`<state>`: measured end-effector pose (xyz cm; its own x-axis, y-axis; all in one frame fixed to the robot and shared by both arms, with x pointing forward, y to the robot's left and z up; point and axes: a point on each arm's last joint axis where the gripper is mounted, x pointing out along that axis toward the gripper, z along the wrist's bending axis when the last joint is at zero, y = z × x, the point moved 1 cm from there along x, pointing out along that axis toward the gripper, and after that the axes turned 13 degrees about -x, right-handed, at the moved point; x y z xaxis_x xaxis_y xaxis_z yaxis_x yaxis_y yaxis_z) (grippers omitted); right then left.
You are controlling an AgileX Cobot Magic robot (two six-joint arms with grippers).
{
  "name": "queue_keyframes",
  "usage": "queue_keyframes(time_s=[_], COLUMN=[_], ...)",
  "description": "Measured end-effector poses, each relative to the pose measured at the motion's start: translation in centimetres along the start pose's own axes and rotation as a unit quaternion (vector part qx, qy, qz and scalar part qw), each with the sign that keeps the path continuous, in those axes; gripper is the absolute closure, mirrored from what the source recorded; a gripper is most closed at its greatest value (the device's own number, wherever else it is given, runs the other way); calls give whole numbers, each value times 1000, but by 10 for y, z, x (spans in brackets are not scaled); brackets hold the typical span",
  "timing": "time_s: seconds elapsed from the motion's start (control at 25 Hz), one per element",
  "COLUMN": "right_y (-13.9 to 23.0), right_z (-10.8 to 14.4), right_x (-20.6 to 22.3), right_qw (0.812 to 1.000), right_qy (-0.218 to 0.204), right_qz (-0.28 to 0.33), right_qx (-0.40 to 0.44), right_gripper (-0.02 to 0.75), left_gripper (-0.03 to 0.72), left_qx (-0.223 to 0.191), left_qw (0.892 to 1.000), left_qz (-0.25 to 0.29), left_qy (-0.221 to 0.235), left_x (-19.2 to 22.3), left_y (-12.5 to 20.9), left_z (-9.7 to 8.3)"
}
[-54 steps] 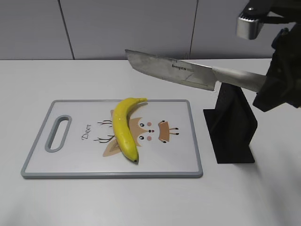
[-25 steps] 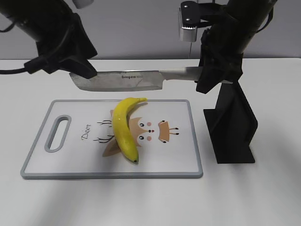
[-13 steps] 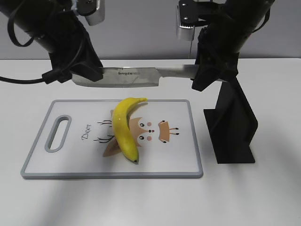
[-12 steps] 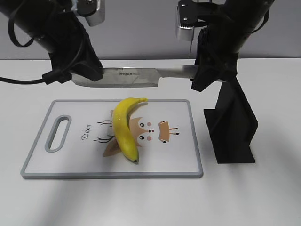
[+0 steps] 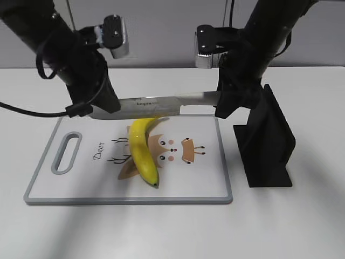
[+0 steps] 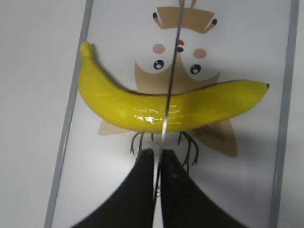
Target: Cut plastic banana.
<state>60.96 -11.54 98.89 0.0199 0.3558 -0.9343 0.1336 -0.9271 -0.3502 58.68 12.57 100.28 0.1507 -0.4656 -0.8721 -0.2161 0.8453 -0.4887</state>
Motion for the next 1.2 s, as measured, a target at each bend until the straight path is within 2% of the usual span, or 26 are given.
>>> queue_keyframes(time_s=[0.36,0.64,0.92,1.12,1.2], right_y=[15,26,25,15,9], right_z=[-11,-17,-17,-10,-8], right_x=[60,85,80,54,35], right_qw=[999,999,999,999,1000], right_qy=[-30,-40,-35,-29,-16], right_qz=[15,28,30,24,19], right_qx=[6,7,6,0,-4], right_gripper=[559,551,549,549,550], left_gripper=[672,666,667,671,672], left_qx=[-41,-42,-36,-38,-30], left_qw=[998,998,998,999,999], left_qz=[27,27,23,22,9], left_qy=[-27,-36,-37,-21,-29], left_x=[48,61,56,42,25], left_y=[38,39,35,31,24], left_z=[-5,1,-1,-11,-15])
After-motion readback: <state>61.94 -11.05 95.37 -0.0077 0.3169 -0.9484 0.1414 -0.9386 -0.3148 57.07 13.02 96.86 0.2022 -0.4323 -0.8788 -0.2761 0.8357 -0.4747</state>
